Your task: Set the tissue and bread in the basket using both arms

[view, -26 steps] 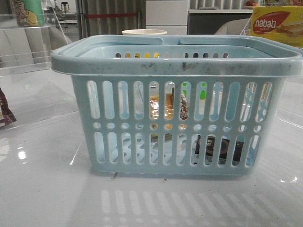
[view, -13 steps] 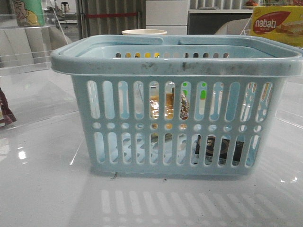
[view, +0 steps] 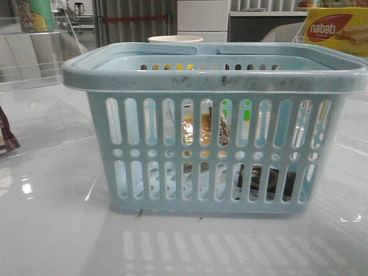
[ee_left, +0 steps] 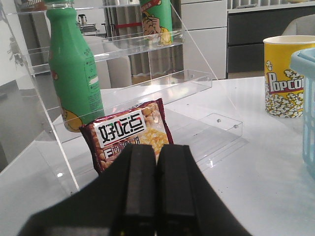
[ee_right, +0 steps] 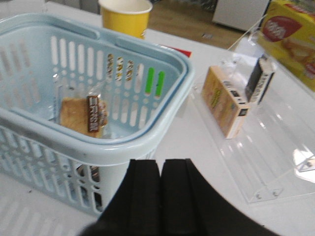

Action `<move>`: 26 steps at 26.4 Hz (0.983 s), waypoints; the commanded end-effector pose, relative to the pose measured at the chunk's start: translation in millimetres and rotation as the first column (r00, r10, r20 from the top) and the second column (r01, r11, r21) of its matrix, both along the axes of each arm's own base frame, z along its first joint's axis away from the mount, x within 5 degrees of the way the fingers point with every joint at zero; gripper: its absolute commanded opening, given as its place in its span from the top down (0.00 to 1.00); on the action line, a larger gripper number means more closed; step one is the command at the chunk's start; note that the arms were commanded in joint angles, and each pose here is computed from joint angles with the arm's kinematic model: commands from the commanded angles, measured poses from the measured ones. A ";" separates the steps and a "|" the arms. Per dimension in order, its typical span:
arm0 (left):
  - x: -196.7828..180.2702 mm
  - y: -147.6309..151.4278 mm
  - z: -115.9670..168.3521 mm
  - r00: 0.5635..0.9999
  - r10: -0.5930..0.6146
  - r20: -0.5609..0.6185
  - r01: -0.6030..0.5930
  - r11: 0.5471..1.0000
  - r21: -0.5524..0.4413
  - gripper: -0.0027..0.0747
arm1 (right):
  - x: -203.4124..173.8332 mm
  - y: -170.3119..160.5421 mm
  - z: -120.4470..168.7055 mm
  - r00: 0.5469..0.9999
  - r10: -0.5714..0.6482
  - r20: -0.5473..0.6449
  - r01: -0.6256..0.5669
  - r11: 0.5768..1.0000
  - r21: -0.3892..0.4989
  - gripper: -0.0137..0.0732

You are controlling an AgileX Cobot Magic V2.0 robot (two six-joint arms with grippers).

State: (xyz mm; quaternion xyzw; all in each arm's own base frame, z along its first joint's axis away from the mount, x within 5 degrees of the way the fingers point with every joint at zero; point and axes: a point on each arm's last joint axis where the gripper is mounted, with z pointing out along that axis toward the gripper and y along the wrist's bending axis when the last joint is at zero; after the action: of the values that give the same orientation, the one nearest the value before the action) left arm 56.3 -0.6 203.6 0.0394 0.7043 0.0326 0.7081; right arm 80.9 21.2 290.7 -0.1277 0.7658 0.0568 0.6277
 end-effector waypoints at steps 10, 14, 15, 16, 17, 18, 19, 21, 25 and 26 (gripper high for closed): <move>-1.9 -0.3 9.8 0.993 -0.005 0.114 0.007 1.000 -0.012 0.85 | -25.9 -20.0 -57.3 0.935 -0.236 0.263 0.225 0.972 0.071 0.78; -1.9 -0.3 9.8 0.993 -0.005 0.114 0.007 1.000 -0.012 0.85 | -27.1 -20.6 -76.9 0.920 -0.243 0.309 0.229 0.970 0.084 0.78; -1.9 -0.3 9.8 0.993 -0.005 0.114 0.007 1.000 -0.012 0.85 | -26.2 -20.8 -82.6 0.914 -0.246 0.323 0.230 0.969 0.088 0.78; -1.9 -0.3 9.8 0.993 -0.005 0.114 0.007 1.000 -0.012 0.85 | -25.9 -20.9 -83.4 0.920 -0.249 0.303 0.235 0.969 0.082 0.78; -1.9 -0.3 9.8 0.993 -0.005 0.114 0.007 1.000 -0.012 0.85 | -26.1 -21.4 -82.6 0.914 -0.255 0.315 0.241 0.967 0.085 0.78; -1.9 -0.3 9.8 0.993 -0.005 0.114 0.007 1.000 -0.012 0.85 | -26.2 -21.8 -81.3 0.908 -0.263 0.327 0.247 0.965 0.093 0.78; -1.9 -0.3 9.8 0.993 -0.005 0.114 0.007 1.000 -0.012 0.85 | -26.4 -22.0 -80.1 0.902 -0.267 0.339 0.248 0.964 0.098 0.78; -1.9 -0.3 9.8 0.993 -0.005 0.114 0.007 1.000 -0.012 0.85 | -26.7 -22.1 -78.2 0.895 -0.268 0.357 0.247 0.964 0.103 0.78; -1.9 -0.3 9.8 0.993 -0.005 0.114 0.007 1.000 -0.012 0.85 | -26.7 -21.8 -78.2 0.896 -0.263 0.357 0.242 0.965 0.103 0.78; -1.9 -0.3 9.8 0.993 -0.005 0.114 0.007 1.000 -0.012 0.85 | -26.7 -21.8 -78.2 0.896 -0.263 0.357 0.242 0.965 0.103 0.78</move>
State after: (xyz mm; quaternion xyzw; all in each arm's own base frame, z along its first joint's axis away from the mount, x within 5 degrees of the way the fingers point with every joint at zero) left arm 56.3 -0.6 204.2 0.0392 0.7020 0.0327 0.7103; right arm 56.8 -0.2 202.6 -0.0185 0.6868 -0.0225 0.7263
